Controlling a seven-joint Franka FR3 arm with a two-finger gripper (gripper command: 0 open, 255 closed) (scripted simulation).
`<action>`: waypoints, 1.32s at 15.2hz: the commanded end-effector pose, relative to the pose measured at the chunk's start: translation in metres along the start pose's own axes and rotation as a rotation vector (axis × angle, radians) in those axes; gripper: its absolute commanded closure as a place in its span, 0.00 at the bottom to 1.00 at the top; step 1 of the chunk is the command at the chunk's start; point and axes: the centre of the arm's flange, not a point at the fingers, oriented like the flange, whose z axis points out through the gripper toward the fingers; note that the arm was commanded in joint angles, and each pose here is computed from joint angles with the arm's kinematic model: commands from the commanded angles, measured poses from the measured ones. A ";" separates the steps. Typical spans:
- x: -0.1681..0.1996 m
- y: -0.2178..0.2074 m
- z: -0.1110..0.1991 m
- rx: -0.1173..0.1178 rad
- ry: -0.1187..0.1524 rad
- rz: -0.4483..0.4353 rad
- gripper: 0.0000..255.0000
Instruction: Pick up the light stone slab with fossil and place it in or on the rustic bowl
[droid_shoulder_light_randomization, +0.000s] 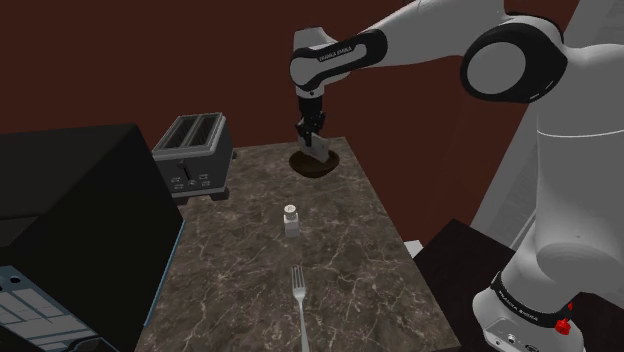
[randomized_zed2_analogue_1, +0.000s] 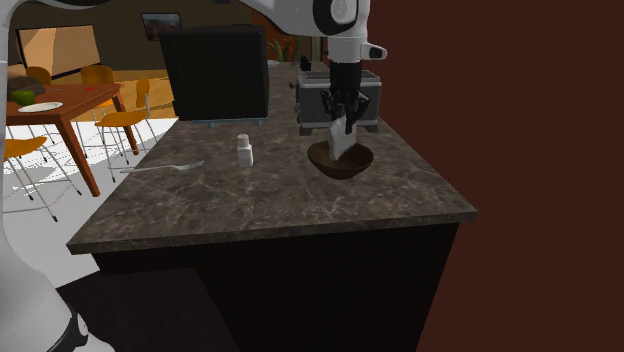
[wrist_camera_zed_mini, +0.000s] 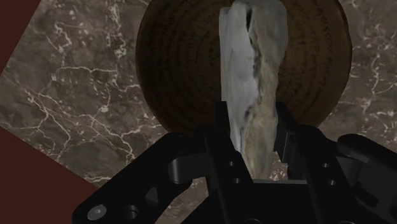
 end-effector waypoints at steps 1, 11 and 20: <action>0.000 0.000 0.000 0.000 0.001 0.000 1.00; 0.000 0.000 -0.040 0.000 0.001 0.000 0.00; 0.000 0.000 -0.050 0.000 0.001 0.000 0.00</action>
